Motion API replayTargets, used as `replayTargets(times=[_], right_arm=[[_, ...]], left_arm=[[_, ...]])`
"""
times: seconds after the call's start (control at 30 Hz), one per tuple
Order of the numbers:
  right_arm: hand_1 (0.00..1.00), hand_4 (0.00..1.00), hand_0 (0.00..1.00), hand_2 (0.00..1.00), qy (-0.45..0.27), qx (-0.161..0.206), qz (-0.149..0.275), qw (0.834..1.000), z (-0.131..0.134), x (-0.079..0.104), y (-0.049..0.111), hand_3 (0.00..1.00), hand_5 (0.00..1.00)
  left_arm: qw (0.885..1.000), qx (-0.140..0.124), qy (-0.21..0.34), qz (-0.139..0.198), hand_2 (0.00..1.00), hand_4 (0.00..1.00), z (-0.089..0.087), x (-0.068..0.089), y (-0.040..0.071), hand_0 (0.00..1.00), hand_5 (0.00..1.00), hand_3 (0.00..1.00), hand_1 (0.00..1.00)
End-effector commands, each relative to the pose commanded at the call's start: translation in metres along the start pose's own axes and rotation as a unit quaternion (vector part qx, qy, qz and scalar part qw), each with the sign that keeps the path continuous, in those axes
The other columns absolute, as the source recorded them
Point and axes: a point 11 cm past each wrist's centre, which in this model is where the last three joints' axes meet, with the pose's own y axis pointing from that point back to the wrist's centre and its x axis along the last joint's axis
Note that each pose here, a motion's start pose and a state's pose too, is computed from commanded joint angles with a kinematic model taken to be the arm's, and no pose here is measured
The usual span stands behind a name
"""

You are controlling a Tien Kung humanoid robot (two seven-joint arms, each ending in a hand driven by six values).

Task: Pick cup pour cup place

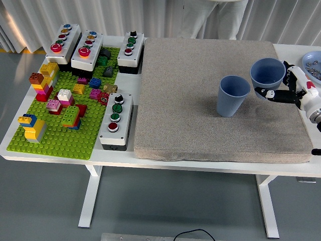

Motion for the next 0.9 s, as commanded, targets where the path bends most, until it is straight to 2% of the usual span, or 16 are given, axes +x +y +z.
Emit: replayTargets(times=[0.53,0.9], right_arm=[[0.646,0.765,0.775,0.539,0.065,0.014,-0.002,0.998,-0.012,0.003,-0.007,0.585,0.126],[0.645,0.746,0.775,0.536,0.169,0.044,0.008,0.985,-0.03,0.001,-0.011,0.585,0.113]], left_arm=[[1.0,-0.003,0.001,0.0,0.822,0.505,0.003,0.0,0.0,0.728,0.951,0.691,0.779],[1.0,-0.004,0.002,0.0,0.822,0.505,0.004,0.0,0.001,0.727,0.951,0.691,0.779]])
